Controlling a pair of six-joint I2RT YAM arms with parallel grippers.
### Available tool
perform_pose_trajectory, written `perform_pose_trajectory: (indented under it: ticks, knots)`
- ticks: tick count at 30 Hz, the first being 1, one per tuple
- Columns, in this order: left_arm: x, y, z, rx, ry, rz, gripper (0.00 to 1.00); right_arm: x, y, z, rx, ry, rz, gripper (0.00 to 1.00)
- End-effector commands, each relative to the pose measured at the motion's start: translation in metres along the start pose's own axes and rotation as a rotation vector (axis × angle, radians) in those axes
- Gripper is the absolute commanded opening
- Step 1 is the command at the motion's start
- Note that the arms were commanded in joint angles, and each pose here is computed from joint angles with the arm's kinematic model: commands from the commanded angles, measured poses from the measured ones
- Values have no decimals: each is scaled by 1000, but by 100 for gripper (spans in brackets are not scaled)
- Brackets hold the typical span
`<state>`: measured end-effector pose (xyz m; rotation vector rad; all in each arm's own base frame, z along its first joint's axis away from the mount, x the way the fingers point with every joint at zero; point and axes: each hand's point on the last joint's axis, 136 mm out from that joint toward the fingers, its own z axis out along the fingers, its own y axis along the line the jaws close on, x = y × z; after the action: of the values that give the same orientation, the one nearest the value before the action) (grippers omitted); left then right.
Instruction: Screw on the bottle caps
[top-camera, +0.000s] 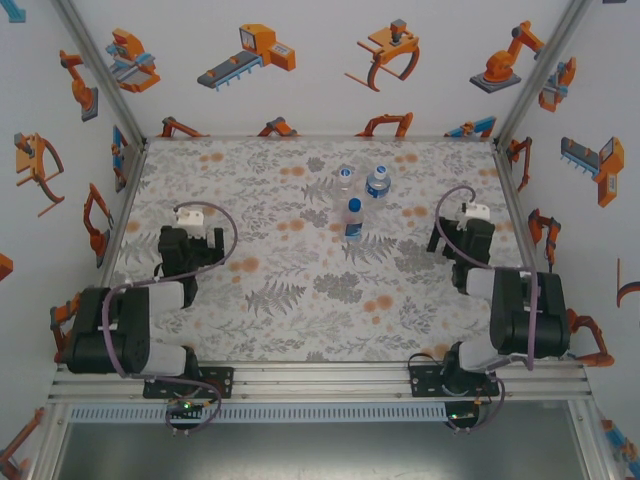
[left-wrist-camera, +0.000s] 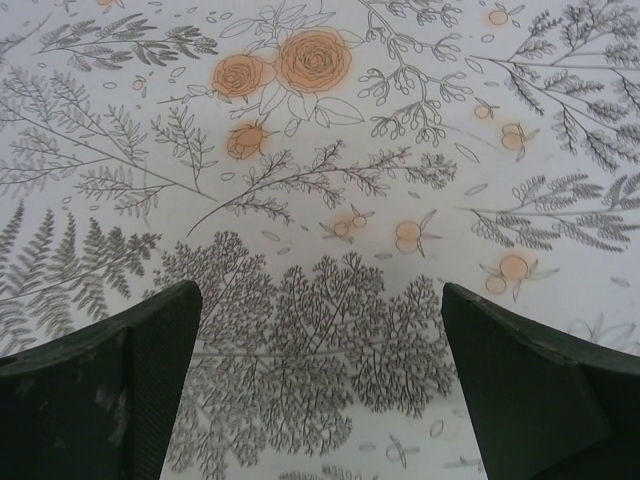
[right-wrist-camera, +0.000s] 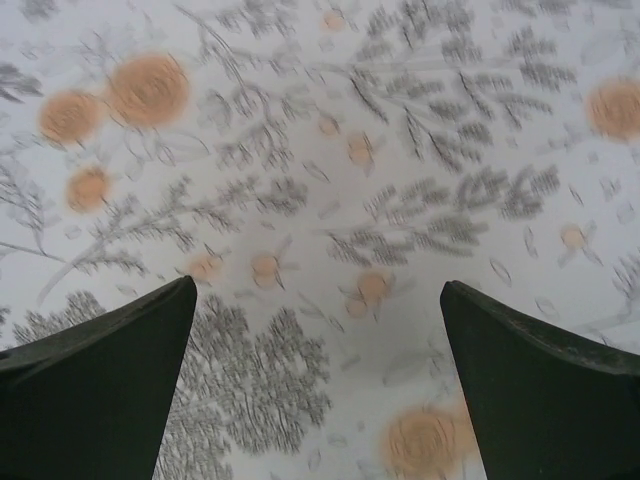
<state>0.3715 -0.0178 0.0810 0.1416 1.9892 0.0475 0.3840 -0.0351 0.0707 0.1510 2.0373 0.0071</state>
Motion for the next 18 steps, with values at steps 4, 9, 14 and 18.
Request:
perform_pose_trajectory:
  ticks: [4,9,14,18]
  knots:
    - [-17,0,17,59,-44,-101,97,-19,7,-4,-49,-127,4,99]
    - [-18,3,17,56,-69,-115,97,-20,14,-3,-90,-121,-15,99]
    - [-18,5,18,49,-61,-123,97,-20,21,-2,-126,-117,-31,99]
    - [-18,5,18,49,-56,-123,97,-19,19,-2,-112,-114,-31,99]
